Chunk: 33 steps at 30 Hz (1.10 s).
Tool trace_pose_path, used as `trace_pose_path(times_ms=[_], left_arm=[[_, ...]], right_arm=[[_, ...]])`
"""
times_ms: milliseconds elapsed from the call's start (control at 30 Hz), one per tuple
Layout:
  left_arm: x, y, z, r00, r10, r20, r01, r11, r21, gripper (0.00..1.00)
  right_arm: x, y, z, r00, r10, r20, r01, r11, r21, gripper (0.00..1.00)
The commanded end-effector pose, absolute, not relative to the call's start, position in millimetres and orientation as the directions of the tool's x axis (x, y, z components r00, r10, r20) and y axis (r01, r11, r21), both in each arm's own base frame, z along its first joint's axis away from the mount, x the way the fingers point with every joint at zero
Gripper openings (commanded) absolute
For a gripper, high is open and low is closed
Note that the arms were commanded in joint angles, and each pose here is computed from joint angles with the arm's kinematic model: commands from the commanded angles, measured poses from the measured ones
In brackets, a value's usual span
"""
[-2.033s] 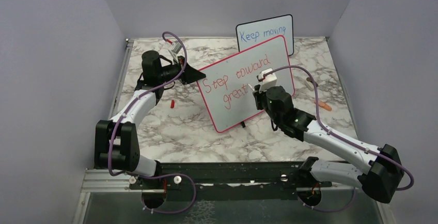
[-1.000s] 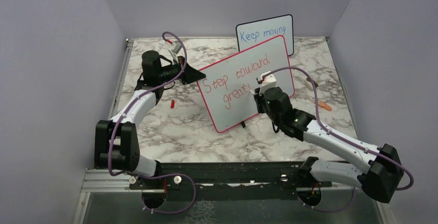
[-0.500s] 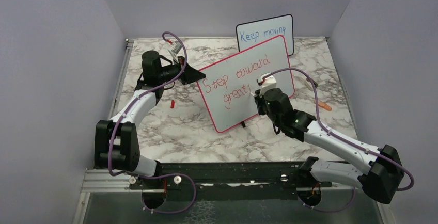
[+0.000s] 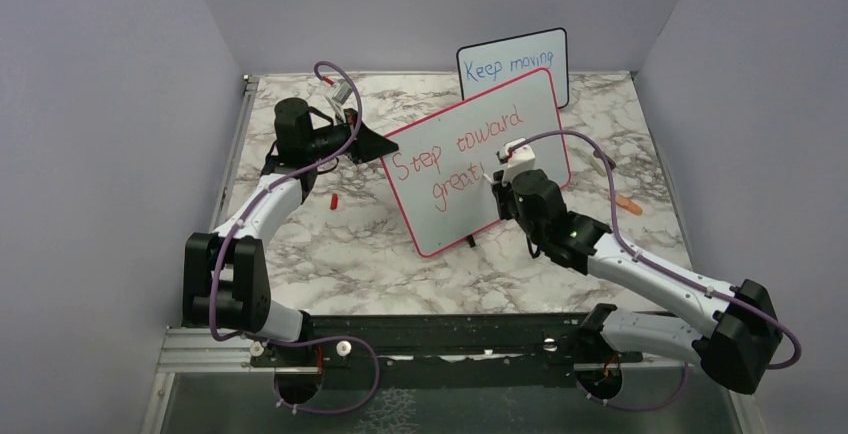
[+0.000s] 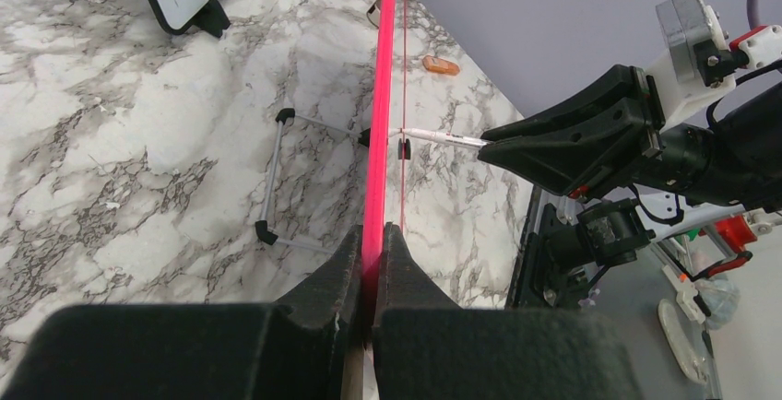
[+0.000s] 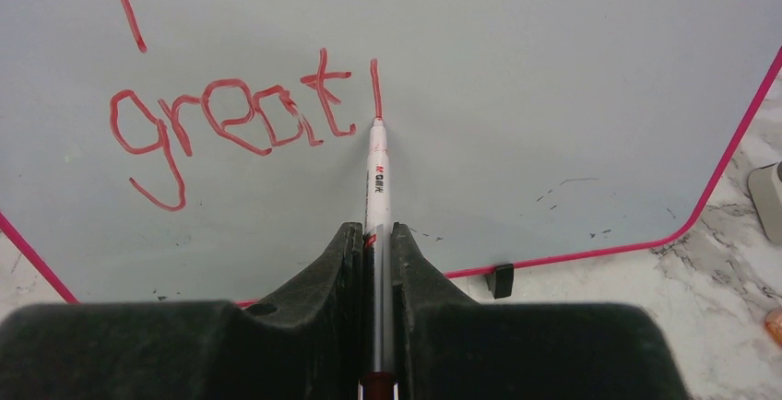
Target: Write a sentence on the whiteboard
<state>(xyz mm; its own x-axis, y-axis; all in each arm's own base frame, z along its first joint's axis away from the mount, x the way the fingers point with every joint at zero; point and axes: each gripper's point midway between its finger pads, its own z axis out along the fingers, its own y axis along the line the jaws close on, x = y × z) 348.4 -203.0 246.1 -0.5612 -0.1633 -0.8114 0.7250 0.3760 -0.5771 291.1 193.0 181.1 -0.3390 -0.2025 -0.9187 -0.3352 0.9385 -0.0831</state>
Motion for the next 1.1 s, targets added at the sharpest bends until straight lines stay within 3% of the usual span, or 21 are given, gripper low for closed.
trace_pose_path(times_ms=[0, 567, 1067], left_arm=[[348.4, -203.2, 223.8, -0.613, -0.137, -0.778, 0.686, 0.398, -0.610, 0.00], [348.2, -203.2, 224.1, -0.613, -0.136, -0.778, 0.686, 0.396, -0.610, 0.00], [348.8, -202.9, 223.0, -0.615, -0.137, -0.777, 0.683, 0.400, -0.611, 0.00]], right_arm=[[304.6, 193.1, 201.2, -0.282, -0.171, -0.944, -0.298, 0.951, -0.084, 0.00], [316.6, 196.9, 216.7, -0.244, -0.151, -0.958, -0.285, 0.955, -0.078, 0.00], [305.7, 179.7, 192.4, -0.325, -0.157, -0.932, -0.256, 0.964, -0.073, 0.00]])
